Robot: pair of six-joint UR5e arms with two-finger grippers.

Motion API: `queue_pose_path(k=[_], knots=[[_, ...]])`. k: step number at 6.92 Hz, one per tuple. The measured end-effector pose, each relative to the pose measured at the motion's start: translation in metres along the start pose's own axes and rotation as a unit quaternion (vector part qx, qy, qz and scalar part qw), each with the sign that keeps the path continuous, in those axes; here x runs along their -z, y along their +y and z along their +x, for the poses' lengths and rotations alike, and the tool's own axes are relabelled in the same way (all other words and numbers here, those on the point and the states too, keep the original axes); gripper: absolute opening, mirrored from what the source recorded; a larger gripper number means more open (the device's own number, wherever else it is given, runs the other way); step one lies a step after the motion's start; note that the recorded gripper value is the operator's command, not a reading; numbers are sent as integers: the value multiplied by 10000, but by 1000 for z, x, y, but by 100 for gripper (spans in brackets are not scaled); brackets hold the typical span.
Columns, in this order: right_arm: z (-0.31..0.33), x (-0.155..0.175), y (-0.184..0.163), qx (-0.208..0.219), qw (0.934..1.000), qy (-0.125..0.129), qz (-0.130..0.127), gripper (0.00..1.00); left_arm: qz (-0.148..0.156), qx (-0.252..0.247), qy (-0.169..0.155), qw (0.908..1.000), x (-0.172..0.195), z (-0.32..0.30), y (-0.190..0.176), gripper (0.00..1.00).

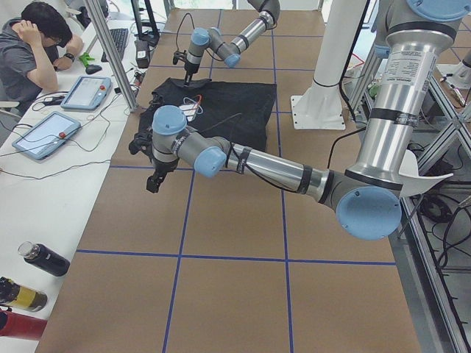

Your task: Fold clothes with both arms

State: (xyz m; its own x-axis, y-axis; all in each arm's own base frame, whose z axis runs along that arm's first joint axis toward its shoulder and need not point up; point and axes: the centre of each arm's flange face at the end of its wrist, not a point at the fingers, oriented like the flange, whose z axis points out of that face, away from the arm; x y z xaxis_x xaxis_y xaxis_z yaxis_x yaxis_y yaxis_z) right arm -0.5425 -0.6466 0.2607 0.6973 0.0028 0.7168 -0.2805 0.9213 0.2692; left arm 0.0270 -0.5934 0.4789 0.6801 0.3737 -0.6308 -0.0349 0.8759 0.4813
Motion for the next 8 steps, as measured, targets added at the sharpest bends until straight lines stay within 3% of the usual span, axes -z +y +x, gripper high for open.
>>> queue_pose_path(k=[1, 4, 6, 8], knots=[[-7, -5, 11, 67, 10000, 37, 22, 99, 0, 0, 1, 10000, 0, 0, 0, 100], [-13, -11, 25, 182, 9997, 104, 85, 100, 117, -119, 17, 9999, 2, 3, -2, 100], [0, 10, 8, 242, 9992, 81, -300, 100, 178, -230, 92, 9995, -11, 14, -19, 100], [50, 61, -21, 583, 9948, 202, -810, 100, 398, 242, 318, 9984, -47, 33, -43, 100]])
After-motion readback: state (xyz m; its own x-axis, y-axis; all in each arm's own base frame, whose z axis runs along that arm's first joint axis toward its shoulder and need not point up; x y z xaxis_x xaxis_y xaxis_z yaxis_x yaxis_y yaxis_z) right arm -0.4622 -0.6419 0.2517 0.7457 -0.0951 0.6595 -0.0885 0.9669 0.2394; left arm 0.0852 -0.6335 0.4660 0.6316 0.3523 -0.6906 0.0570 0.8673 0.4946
